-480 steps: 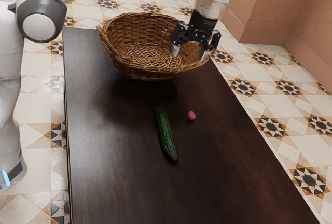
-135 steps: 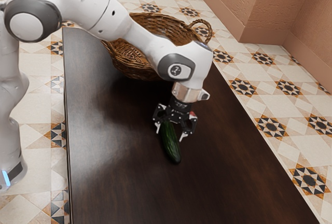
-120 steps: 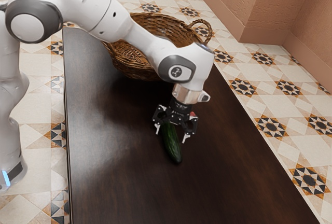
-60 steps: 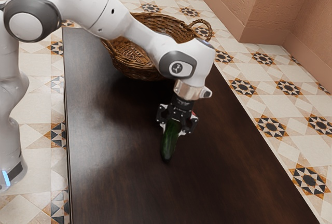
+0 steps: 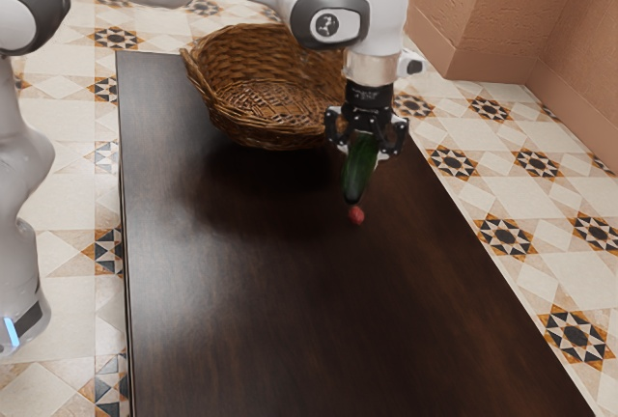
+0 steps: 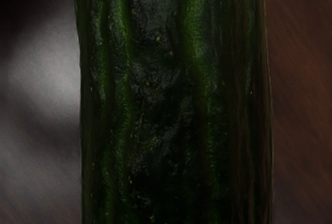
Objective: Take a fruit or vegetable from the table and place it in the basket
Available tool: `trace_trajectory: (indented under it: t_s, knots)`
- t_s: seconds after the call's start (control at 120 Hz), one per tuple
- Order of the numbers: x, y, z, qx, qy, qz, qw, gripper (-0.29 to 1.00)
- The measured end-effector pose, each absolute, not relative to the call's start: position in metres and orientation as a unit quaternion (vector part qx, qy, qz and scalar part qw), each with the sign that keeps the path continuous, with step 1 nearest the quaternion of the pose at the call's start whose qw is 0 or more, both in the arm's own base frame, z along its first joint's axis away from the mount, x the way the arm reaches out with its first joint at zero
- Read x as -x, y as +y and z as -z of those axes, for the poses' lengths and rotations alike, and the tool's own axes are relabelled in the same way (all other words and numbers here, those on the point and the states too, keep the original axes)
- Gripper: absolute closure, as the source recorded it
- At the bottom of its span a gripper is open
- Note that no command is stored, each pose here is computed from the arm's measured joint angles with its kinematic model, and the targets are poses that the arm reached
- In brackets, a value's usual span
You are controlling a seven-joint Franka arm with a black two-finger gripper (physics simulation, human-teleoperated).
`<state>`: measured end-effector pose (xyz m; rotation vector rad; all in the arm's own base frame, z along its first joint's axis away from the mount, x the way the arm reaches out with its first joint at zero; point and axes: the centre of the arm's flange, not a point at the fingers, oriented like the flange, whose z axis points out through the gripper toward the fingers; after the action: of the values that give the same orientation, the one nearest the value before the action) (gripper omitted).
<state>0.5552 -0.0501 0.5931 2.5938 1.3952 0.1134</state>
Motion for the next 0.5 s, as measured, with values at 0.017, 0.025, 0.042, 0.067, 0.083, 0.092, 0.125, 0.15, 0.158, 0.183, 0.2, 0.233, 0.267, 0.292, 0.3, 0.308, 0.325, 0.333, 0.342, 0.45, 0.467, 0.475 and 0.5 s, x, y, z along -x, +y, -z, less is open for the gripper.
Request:
trace_trajectory:
  t_s: [0.017, 0.025, 0.042, 0.067, 0.083, 0.092, 0.125, 0.15, 0.158, 0.183, 0.2, 0.233, 0.267, 0.292, 0.3, 0.308, 0.325, 0.333, 0.342, 0.45, 0.467, 0.475, 0.5]
  knots:
    - [-0.555, -0.038, -0.597, -0.871, 0.479, -0.040, 0.096, 0.45]
    - [-0.555, -0.031, -0.599, -0.869, 0.484, -0.041, 0.096, 0.45]
    - [-0.554, -0.014, -0.601, -0.862, 0.496, -0.042, 0.095, 0.45]
    - [-0.553, 0.016, -0.604, -0.849, 0.518, -0.043, 0.092, 0.45]
    - [-0.551, 0.037, -0.605, -0.840, 0.534, -0.044, 0.090, 0.46]
    - [-0.550, 0.047, -0.606, -0.835, 0.542, -0.044, 0.089, 0.46]
    - [-0.545, 0.086, -0.606, -0.816, 0.570, -0.044, 0.085, 0.46]
    - [-0.540, 0.109, -0.606, -0.804, 0.587, -0.043, 0.082, 0.46]
    - [-0.538, 0.116, -0.606, -0.801, 0.592, -0.042, 0.081, 0.46]
    - [-0.534, 0.133, -0.605, -0.792, 0.604, -0.041, 0.078, 0.46]
    - [-0.531, 0.142, -0.604, -0.787, 0.611, -0.040, 0.077, 0.46]
    - [-0.527, 0.154, -0.604, -0.781, 0.619, -0.037, 0.075, 0.46]
    - [-0.525, 0.162, -0.603, -0.777, 0.624, -0.035, 0.073, 0.46]
    - [-0.523, 0.166, -0.602, -0.775, 0.627, -0.033, 0.072, 0.46]
    - [-0.522, 0.168, -0.601, -0.774, 0.628, -0.032, 0.072, 0.46]
    - [-0.522, 0.170, -0.601, -0.773, 0.629, -0.032, 0.071, 0.46]
    - [-0.520, 0.174, -0.600, -0.771, 0.632, -0.030, 0.071, 0.46]
    - [-0.520, 0.176, -0.600, -0.770, 0.633, -0.030, 0.070, 0.46]
    - [-0.519, 0.178, -0.600, -0.769, 0.634, -0.029, 0.070, 0.46]
    - [-0.508, 0.210, -0.596, -0.753, 0.655, -0.024, 0.066, 0.46]
    - [-0.506, 0.214, -0.596, -0.750, 0.657, -0.024, 0.066, 0.46]
    - [-0.505, 0.216, -0.596, -0.749, 0.659, -0.024, 0.066, 0.46]
    - [-0.502, 0.222, -0.595, -0.746, 0.662, -0.024, 0.065, 0.46]
